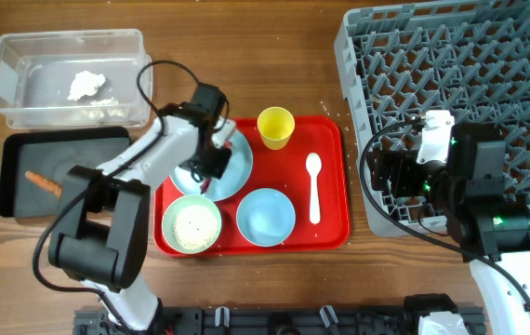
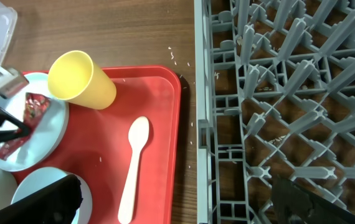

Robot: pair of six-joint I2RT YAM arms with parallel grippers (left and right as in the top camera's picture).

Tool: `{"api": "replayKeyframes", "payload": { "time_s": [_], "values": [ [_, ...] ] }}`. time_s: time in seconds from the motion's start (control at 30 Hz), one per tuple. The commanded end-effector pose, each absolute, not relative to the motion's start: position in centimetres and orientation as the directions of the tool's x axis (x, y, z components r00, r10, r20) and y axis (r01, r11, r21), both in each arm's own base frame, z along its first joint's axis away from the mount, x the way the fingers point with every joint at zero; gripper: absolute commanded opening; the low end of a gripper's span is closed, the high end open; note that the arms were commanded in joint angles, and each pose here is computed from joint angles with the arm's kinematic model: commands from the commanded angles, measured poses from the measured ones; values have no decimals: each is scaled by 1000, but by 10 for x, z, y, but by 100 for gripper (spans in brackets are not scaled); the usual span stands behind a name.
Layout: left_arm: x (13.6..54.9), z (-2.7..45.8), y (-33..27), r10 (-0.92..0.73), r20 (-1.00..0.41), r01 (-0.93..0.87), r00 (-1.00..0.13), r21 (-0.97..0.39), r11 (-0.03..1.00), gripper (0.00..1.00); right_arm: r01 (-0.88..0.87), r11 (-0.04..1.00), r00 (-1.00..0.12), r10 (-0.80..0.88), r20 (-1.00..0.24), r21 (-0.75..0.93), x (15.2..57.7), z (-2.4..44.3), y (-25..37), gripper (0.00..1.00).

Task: Sort waste into correct bins and load items into the dishwasher rack
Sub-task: 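Grasp the red wrapper with the left gripper and drop it in the clear bin, then grasp the yellow cup with the left gripper and lift it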

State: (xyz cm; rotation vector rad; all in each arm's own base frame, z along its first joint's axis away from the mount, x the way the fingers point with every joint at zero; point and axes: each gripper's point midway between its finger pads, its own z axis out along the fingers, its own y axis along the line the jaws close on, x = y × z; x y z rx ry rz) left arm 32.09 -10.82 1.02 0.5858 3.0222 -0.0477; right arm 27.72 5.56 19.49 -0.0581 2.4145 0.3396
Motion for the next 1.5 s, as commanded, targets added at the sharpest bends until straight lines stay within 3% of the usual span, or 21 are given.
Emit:
{"api": "replayKeyframes", "payload": {
  "time_s": [0.0,0.23,0.4,0.53,0.57,0.6,0.63,0.87,0.97,1.1,1.13,1.23,1.33,1.4,1.47],
  "values": [
    [364,67,-81,262,-230,268,-937,7,963,4,-139,960,-750,57,-659,242,280,204,58,100],
    [419,163,4,45,-555,37,-831,26,999,4,-140,960,-748,57,-661,242,281,204,58,100],
    [459,172,64,-117,-680,-146,-724,-14,989,6,-140,960,-748,58,-661,242,281,204,58,100],
    [487,152,87,-148,-717,-190,-681,-22,981,13,-140,960,-748,57,-661,242,281,204,58,100],
    [495,144,89,-147,-723,-191,-675,-22,981,18,-140,960,-748,58,-661,242,281,204,58,100],
    [500,139,90,-146,-727,-190,-671,-22,981,49,-140,960,-748,57,-661,242,281,204,58,100],
    [504,136,91,-146,-733,-190,-665,-22,981,61,-139,960,-749,58,-660,242,281,204,58,100],
    [500,187,91,-134,-795,-190,-591,-24,981,68,-142,960,-747,55,-663,240,281,204,57,100],
    [470,189,75,-140,-731,-161,-668,-42,986,67,-142,960,-747,55,-663,240,281,205,57,100],
    [402,159,30,-146,-487,-89,-861,-139,986,73,-142,960,-747,56,-663,240,281,205,58,100],
    [378,147,19,-195,-376,-138,-906,-173,975,74,-142,960,-747,56,-663,240,281,205,58,99],
    [350,137,8,-262,-244,-219,-934,-192,957,79,-139,960,-749,58,-661,242,281,204,58,100],
    [325,131,0,-267,-139,-240,-953,-187,953,91,-148,956,-750,58,-658,252,280,204,60,100],
    [315,130,-1,-268,-99,-247,-958,-181,952,92,-182,939,-757,55,-651,292,278,205,69,100],
    [309,129,-3,-268,-72,-251,-961,-183,950,99,-206,921,-784,48,-619,331,273,200,78,96]
  ]
}}
